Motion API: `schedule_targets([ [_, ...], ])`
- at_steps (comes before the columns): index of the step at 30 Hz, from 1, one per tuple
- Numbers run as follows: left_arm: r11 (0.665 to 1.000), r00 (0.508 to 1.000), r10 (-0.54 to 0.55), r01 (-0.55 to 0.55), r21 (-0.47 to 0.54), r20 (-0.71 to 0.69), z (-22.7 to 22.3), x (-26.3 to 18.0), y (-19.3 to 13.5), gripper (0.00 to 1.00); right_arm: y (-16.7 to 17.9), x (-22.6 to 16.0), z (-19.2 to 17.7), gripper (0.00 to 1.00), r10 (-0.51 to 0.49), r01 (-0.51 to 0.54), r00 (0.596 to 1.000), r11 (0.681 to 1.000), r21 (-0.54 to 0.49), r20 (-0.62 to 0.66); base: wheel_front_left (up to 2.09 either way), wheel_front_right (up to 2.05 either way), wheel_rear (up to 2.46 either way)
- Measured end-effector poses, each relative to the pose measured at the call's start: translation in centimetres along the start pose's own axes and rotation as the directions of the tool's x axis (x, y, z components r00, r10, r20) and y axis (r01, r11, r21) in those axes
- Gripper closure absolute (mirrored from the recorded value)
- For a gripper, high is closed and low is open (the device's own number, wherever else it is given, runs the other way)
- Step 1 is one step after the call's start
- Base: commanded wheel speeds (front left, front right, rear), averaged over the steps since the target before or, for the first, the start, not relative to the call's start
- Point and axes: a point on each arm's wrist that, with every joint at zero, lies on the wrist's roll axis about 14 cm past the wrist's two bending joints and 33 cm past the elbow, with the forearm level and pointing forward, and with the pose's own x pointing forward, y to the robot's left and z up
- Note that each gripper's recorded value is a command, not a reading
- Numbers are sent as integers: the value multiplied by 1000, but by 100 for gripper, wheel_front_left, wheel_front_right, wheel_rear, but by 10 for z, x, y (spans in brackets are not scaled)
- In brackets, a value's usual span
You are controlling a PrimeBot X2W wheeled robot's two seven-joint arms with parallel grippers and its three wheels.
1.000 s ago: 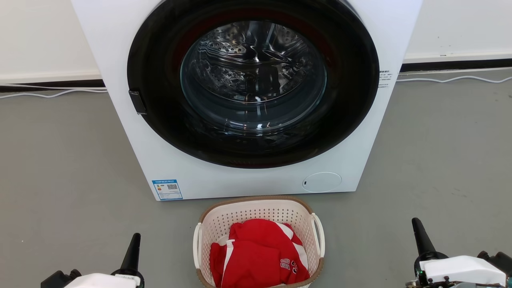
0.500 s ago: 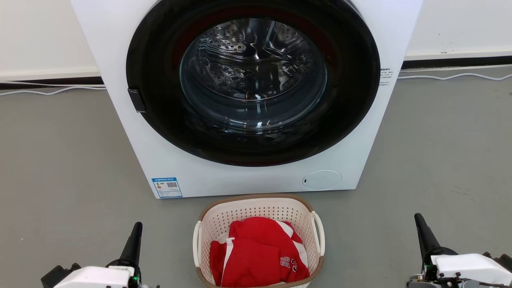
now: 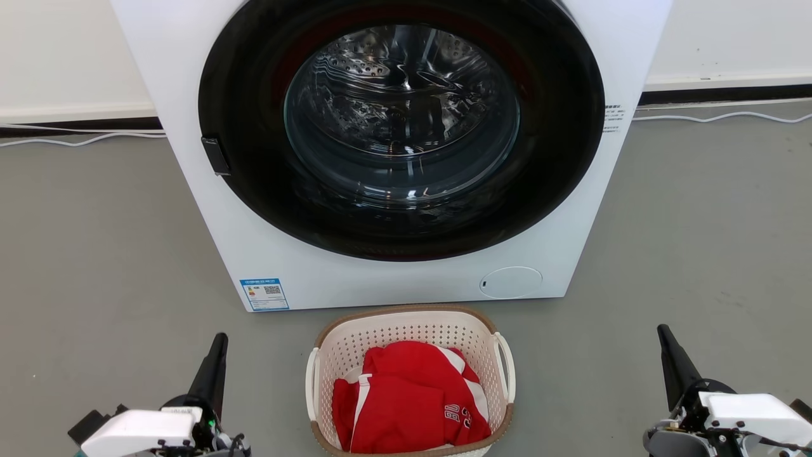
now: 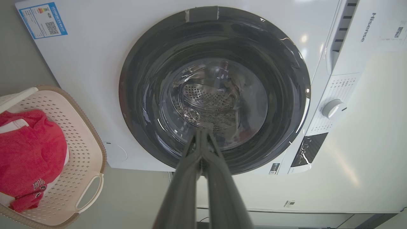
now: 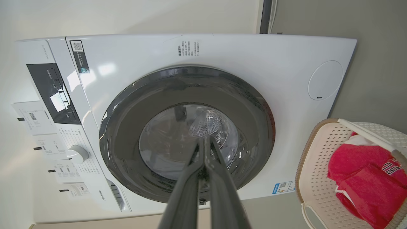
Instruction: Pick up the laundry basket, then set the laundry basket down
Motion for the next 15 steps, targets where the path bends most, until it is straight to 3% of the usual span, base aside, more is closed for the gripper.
schedule_targets([
  [4, 999, 1000, -24, 24, -36, -4, -1, 3, -7, 100, 5, 1, 0, 100, 18, -18, 1000, 999, 45, -3, 0, 0, 0],
  [15, 999, 1000, -24, 24, -38, -3, 0, 3, -7, 100, 12, 5, -1, 100, 36, -36, 999, 998, 47, -6, 0, 0, 0],
])
